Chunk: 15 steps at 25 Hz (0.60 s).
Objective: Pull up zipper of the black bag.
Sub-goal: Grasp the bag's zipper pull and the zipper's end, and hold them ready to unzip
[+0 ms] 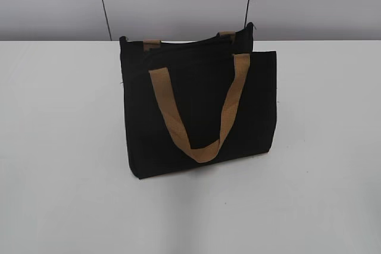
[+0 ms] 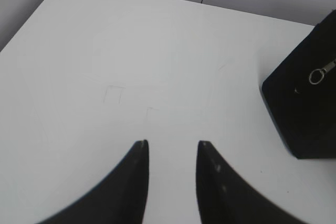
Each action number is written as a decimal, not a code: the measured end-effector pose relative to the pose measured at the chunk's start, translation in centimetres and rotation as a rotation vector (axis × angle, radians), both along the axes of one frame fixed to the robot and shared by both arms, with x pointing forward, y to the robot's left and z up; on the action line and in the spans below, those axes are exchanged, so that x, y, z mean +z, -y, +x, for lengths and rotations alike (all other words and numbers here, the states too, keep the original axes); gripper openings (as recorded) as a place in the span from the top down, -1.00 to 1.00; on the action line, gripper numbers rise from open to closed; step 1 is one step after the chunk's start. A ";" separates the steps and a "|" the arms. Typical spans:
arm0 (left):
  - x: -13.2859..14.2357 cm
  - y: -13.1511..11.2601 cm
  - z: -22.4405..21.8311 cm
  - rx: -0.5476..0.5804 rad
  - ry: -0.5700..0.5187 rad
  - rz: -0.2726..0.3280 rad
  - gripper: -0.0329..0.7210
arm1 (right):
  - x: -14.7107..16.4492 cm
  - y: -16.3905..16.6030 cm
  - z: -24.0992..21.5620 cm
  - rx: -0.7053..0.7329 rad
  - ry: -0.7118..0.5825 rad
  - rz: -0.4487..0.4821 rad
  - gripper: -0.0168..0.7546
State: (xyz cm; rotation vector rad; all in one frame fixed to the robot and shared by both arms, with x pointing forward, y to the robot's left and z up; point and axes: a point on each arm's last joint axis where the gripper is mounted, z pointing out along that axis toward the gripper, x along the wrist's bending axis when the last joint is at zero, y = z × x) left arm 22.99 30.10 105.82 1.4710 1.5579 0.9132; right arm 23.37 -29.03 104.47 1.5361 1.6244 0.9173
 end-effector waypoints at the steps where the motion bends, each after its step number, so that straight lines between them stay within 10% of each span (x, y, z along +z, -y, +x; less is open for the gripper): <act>1: 0.0 0.0 0.0 0.000 0.000 0.000 0.29 | 0.0 0.0 0.0 0.000 0.000 0.000 -0.08; 15: 0.0 0.0 0.0 0.003 0.000 0.005 0.29 | 0.0 0.0 0.0 0.000 0.000 0.000 -0.08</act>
